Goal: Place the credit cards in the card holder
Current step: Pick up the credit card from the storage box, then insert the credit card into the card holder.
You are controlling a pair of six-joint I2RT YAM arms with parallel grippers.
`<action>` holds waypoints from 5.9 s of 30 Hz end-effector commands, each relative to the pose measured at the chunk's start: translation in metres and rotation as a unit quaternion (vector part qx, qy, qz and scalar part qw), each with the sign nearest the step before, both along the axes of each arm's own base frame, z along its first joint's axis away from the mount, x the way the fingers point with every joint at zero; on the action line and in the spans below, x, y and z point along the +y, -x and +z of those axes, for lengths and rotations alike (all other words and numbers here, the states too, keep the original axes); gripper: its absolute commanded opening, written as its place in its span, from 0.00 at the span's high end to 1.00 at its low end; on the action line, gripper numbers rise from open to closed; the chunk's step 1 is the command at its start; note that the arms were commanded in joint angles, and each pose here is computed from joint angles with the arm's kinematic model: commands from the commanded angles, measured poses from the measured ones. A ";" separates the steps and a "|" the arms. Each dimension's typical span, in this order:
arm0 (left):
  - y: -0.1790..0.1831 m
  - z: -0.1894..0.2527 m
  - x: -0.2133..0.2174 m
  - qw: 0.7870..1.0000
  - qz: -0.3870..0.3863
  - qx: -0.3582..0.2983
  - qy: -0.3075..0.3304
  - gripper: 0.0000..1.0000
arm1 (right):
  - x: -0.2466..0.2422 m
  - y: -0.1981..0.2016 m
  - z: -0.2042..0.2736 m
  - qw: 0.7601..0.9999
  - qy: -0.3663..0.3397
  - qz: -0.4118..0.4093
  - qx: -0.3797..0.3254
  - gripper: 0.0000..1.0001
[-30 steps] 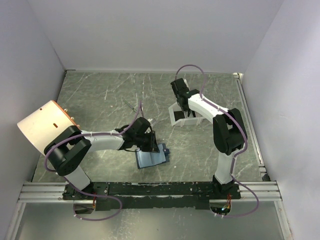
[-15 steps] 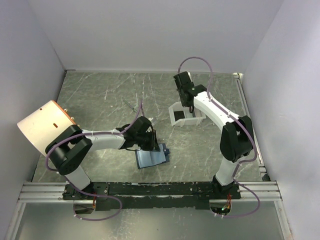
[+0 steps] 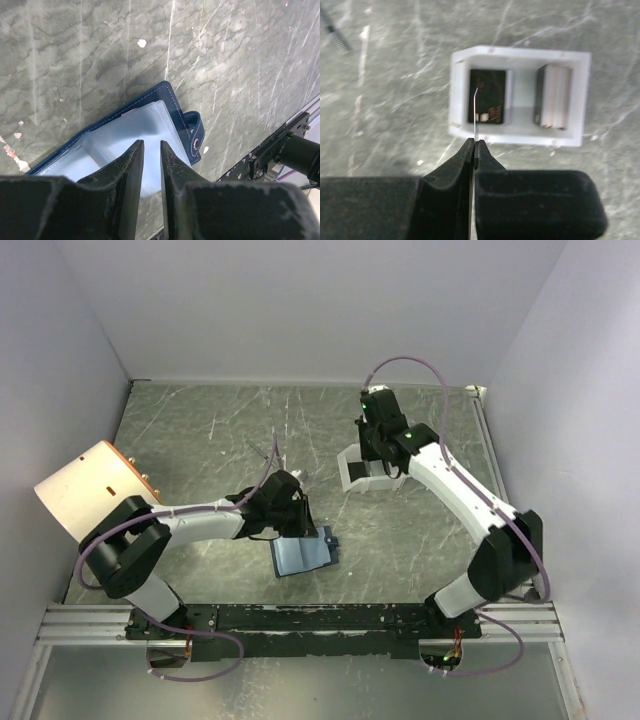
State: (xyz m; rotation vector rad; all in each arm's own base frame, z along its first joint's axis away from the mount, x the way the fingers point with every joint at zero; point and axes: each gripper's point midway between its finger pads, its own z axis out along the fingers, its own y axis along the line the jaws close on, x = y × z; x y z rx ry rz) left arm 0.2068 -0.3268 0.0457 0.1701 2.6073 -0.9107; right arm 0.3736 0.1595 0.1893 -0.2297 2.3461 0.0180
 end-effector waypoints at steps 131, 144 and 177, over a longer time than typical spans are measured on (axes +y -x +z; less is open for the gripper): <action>0.049 -0.047 0.110 0.988 0.111 0.047 -0.100 0.81 | 0.115 0.185 -0.150 0.895 -0.358 0.145 0.222 1.00; 0.047 -0.050 0.119 0.984 0.115 0.040 -0.128 0.81 | 0.108 0.181 -0.163 0.895 -0.330 0.173 0.245 1.00; 0.046 -0.050 0.127 0.981 0.121 0.034 -0.147 0.81 | 0.116 0.175 -0.164 0.885 -0.316 0.214 0.267 1.00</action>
